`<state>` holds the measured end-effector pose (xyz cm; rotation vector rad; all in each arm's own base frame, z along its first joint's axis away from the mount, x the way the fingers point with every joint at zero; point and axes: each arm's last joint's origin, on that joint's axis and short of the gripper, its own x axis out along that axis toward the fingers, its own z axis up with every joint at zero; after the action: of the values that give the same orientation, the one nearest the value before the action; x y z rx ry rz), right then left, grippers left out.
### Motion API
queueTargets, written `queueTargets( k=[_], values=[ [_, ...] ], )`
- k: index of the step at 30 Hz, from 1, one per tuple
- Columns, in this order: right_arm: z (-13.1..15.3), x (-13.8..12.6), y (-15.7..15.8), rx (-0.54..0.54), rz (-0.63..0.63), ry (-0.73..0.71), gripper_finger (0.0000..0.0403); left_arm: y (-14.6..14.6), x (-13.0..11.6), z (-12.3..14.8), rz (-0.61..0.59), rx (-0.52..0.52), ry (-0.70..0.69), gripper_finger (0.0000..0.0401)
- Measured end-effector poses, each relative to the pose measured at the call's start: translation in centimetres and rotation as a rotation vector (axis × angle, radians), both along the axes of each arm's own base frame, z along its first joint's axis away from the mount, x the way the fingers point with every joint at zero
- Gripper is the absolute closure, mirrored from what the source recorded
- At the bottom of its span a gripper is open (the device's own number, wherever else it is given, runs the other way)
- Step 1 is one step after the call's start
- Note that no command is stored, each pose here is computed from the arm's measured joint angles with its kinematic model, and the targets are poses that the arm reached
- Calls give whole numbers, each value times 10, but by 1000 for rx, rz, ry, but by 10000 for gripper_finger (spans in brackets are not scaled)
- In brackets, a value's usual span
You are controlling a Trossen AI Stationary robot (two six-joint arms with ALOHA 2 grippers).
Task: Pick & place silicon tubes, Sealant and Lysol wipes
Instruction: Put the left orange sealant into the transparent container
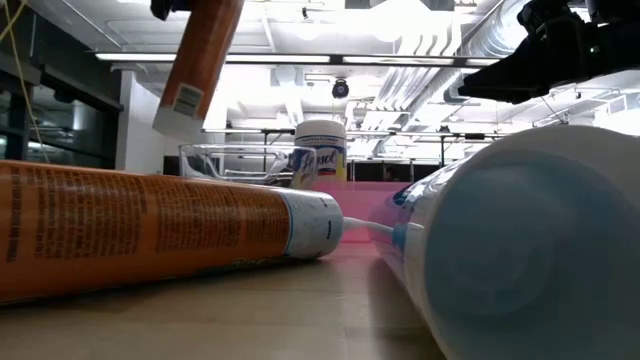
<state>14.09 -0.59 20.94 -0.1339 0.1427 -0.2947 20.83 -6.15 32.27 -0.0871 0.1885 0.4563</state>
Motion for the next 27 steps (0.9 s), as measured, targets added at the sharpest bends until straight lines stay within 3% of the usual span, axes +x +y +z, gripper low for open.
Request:
queueTargets(
  k=[9, 14, 21, 27],
  values=[
    [0, 0, 0, 0, 0, 0, 82, 6, 9, 16, -164, 24, -121, 205],
    [0, 0, 0, 0, 0, 0, 82, 8, 3, 27, -174, 148, -147, 205],
    [0, 0, 0, 0, 0, 0, 82, 34, -3, 36, -144, 191, -175, 205],
    [0, 0, 0, 0, 0, 0, 82, 63, -2, 40, -207, 234, -186, 205]
  ],
)
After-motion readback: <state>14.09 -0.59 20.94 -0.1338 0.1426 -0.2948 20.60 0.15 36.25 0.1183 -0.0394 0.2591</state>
